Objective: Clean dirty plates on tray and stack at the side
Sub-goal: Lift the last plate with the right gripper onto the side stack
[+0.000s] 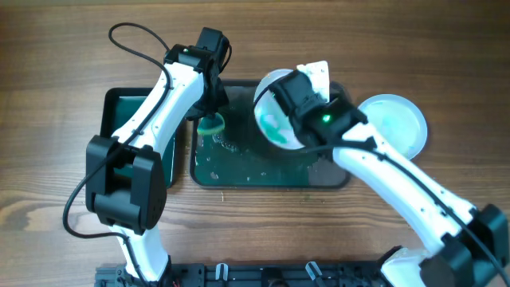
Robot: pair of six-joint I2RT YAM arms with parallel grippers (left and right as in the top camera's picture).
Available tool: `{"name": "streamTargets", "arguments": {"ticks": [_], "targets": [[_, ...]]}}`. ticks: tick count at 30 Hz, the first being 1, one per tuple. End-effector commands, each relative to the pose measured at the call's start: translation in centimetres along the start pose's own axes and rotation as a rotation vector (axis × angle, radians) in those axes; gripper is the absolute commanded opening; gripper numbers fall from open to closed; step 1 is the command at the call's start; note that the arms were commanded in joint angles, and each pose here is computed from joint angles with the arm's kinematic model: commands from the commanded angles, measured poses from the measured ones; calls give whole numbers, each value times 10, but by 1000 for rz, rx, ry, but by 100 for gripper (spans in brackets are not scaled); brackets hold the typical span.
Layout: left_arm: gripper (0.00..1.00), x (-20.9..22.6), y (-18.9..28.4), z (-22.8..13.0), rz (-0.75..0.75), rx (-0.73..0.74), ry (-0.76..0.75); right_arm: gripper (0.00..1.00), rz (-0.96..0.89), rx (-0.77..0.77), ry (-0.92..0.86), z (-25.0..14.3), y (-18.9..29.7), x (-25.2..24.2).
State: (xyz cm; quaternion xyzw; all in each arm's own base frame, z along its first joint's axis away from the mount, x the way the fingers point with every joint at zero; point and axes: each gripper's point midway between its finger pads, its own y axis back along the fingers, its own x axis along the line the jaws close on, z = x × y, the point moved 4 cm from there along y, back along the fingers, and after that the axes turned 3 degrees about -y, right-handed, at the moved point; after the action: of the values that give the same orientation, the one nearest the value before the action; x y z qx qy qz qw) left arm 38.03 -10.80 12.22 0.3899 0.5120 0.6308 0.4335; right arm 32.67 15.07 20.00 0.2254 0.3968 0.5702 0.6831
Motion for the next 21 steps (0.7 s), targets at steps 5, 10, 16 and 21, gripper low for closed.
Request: {"name": "streamTargets", "arguments": {"ticks": [5,10,16,21], "targets": [[4,-3,11,5,-32,-24,-10,4,-536,-486,187,34,111,-35],[4,-3,11,5,-32,-24,-10,4,-620,-563,280,34,138,-23],[4,-3,11,5,-32,-24,-10,4,-569,-561,264,34,135,-17],[4,-3,11,4,-31,-23,-11,4,-118,-321,284,2,94,21]]}}
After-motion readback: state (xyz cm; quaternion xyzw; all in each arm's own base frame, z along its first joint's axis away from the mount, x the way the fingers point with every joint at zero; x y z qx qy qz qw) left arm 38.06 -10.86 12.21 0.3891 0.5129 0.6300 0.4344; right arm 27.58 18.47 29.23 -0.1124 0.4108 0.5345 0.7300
